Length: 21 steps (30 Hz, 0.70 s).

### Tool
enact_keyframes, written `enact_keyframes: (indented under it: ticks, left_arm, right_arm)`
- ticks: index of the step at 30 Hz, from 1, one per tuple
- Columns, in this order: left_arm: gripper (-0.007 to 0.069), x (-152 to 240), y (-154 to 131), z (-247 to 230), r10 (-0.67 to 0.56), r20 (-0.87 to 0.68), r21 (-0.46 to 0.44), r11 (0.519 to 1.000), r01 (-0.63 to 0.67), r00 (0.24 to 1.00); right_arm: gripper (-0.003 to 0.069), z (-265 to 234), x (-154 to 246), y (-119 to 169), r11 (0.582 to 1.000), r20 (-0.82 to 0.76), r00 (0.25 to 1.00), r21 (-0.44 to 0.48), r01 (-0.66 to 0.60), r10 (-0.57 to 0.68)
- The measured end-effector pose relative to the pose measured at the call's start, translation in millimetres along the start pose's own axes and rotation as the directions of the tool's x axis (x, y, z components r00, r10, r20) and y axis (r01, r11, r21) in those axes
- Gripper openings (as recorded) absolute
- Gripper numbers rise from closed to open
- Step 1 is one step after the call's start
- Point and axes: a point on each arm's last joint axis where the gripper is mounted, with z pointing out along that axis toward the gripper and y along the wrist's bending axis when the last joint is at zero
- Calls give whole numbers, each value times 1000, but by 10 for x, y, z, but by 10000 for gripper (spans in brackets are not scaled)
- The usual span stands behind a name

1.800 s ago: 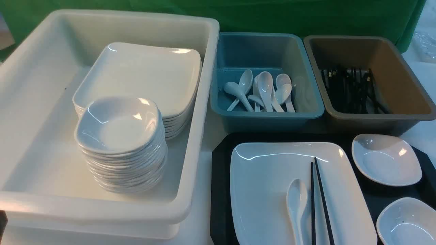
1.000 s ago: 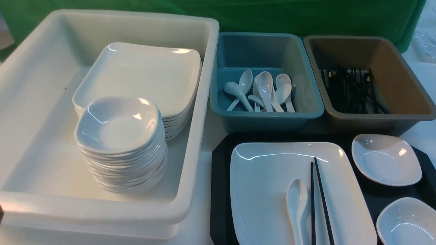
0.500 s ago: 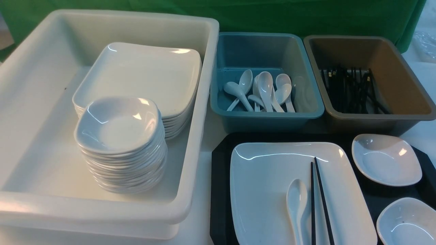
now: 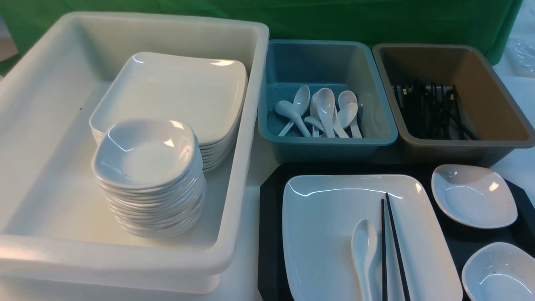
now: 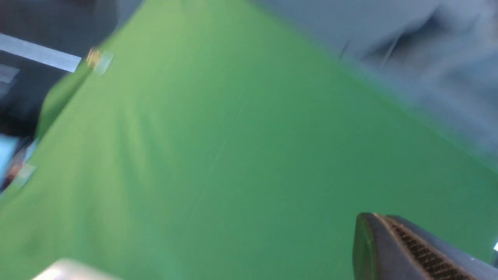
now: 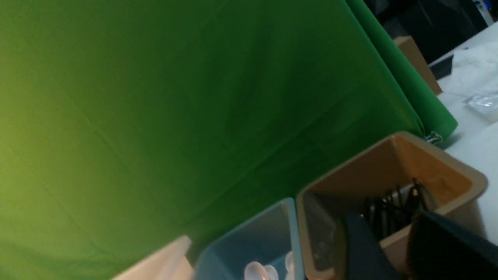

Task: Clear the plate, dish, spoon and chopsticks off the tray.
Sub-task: Use the right arm to grab a pair of chopsticks from the plate

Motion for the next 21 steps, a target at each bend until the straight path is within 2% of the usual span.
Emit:
enact_keyframes:
  ticks: [1,3,4,5,6,8,9,10,12,13,14,17,21]
  left_arm:
    - [4,-16,-10,90,47,-97,-43,998,-52,994]
    - [4,74,18,323,112,-378,-111,980,-165,919]
    - [4,55,7,322,120,-374,-105,980,-170,920]
    - [4,165,34,466,126,-549,-110,969,-221,826]
    - [4,249,47,551,115,-640,-100,968,-232,759]
    - [4,420,52,686,101,-774,-52,974,-222,625]
    - [4,516,52,779,124,-826,1,976,-217,550]
    - [4,531,50,793,127,-833,11,977,-214,538]
    - [4,697,15,954,159,-889,108,984,-140,429]
    - [4,766,-8,1050,181,-902,156,983,-95,391]
    - [4,774,-13,1063,186,-903,164,982,-89,387]
    - [1,873,-94,1264,259,-905,262,964,-39,338]
    - [1,1034,-347,1457,392,-883,405,914,-2,258]
  right_arm:
    - [238,0,-8,5,1000,8,1000,-6,-10,10]
    - [238,-1,-23,16,1000,25,999,-18,-21,21]
    - [238,-1,-25,17,1000,27,999,-19,-21,21]
    - [237,-1,-33,24,999,35,999,-27,-33,34]
    - [227,0,-35,28,998,26,998,-25,-50,50]
    - [190,5,-99,91,998,-21,998,-18,-58,58]
    - [155,13,-168,156,999,-51,997,-10,-53,53]
    - [147,9,-155,150,999,-67,996,-2,-51,51]
    - [55,42,-395,375,1000,-195,980,-1,30,-30]
    - [37,89,-561,531,996,-285,954,-14,92,-92]
    - [36,85,-547,521,995,-301,949,-5,95,-92]
    - [29,246,-735,767,977,-544,816,-45,207,-198]
    - [32,552,-711,1015,941,-804,519,-140,309,-291]
